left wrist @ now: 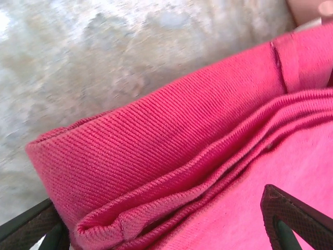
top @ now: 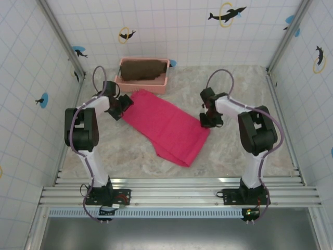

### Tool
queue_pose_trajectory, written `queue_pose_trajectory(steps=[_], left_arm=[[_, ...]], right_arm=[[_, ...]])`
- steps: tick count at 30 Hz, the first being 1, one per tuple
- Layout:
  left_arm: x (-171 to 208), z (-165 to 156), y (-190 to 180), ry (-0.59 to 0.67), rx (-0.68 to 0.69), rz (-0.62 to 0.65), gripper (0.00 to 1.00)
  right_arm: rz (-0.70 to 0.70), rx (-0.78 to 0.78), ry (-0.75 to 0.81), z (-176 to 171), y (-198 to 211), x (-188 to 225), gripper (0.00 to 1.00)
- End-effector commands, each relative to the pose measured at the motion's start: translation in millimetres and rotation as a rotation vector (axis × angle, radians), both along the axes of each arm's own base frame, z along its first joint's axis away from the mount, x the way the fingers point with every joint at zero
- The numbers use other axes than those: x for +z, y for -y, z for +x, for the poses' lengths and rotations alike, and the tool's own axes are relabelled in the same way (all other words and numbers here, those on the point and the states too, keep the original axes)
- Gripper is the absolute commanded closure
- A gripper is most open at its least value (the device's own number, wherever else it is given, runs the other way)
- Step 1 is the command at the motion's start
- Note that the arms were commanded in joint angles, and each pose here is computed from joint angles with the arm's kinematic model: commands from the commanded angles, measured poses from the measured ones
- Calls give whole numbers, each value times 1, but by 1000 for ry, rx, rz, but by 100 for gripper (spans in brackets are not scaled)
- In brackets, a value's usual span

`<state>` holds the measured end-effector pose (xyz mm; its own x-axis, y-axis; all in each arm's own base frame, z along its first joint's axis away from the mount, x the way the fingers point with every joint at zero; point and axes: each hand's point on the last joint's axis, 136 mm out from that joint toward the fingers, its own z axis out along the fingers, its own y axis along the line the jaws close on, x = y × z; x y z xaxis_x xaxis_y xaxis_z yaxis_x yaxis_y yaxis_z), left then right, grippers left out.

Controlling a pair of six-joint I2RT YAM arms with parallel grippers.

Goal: Roll up the long pants

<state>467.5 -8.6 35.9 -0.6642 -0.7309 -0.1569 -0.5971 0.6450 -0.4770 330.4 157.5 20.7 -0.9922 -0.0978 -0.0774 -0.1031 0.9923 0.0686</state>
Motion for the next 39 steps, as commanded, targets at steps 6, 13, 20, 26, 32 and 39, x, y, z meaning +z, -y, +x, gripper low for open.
queue_pose_trajectory(steps=[6,13,20,26,32,39], left_arm=[[-19,14,8,-41,-28,12,8],[-14,38,7,-3,-68,35,8],[11,58,6,53,-117,64,9],[62,47,-6,100,-190,174,8],[83,3,-12,86,-230,201,7],[88,-54,-10,50,-255,199,7]], right_arm=[[-53,176,-114,-136,-89,-22,100],[-87,276,-70,-181,-132,-13,93],[-152,298,41,-172,-126,13,65],[-125,323,127,-137,-125,52,51],[-38,337,225,-80,-142,84,42],[111,401,271,17,-203,97,27]])
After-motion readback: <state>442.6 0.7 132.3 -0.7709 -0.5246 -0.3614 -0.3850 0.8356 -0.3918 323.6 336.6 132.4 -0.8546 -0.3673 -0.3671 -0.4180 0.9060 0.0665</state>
